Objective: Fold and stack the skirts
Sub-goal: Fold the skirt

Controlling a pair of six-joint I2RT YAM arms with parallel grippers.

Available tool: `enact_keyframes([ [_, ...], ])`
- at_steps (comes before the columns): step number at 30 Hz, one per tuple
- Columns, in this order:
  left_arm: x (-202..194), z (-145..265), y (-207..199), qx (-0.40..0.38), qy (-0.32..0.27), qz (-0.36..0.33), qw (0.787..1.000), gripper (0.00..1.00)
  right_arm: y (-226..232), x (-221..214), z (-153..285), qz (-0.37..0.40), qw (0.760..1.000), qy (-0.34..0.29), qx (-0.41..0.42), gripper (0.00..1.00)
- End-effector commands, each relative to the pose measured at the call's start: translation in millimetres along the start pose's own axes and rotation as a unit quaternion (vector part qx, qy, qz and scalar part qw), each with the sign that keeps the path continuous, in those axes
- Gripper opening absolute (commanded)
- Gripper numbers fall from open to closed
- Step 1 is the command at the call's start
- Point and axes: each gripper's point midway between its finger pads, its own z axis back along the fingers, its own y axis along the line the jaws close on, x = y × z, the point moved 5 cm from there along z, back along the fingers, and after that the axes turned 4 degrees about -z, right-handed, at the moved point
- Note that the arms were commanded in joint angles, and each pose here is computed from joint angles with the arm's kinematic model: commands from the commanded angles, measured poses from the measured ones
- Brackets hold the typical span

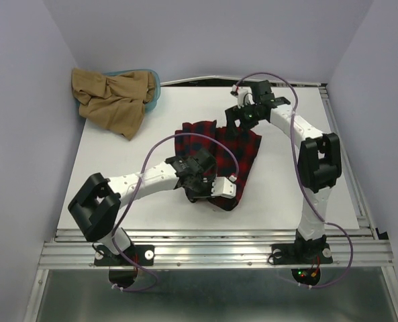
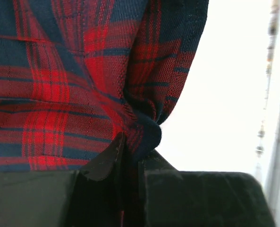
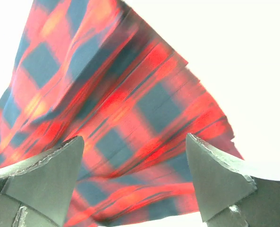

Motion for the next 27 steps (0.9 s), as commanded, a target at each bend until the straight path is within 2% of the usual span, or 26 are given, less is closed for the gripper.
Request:
enact_keyframes([
  [1,20,33,-20,-0.037,-0.034,0.069,0.996,0.0,-14,28,-7,0.005,1.0,-0.026,-0.017,0.94],
  [3,28,40,-22,-0.048,-0.043,0.081,0.995,0.0,-17,36,-12,0.01,0.999,-0.028,-0.014,0.95],
  [11,57,67,-28,-0.099,-0.077,0.105,0.986,0.0,-19,0,-59,-0.032,0.996,0.029,0.074,0.93],
  [13,64,72,-28,-0.118,-0.081,0.112,0.983,0.0,4,-19,-71,-0.031,0.99,0.053,0.13,0.91],
  [15,67,75,-28,-0.122,-0.084,0.11,0.983,0.0,15,-32,-77,-0.022,0.987,0.07,0.141,0.9],
  [17,68,77,-25,-0.119,-0.088,0.116,0.982,0.0,20,-40,-78,-0.014,0.986,0.079,0.146,0.83],
  [18,69,80,-22,-0.117,-0.093,0.122,0.981,0.0,27,-51,-79,-0.007,0.984,0.092,0.155,0.74],
  [19,70,81,-19,-0.114,-0.095,0.128,0.981,0.0,28,-56,-78,-0.005,0.983,0.095,0.158,0.69],
  [22,68,91,4,-0.095,-0.111,0.16,0.976,0.0,36,-76,-76,-0.002,0.977,0.112,0.18,0.6],
  [27,61,105,58,-0.032,-0.115,0.178,0.977,0.0,53,-86,-65,0.024,0.972,0.113,0.203,0.55],
])
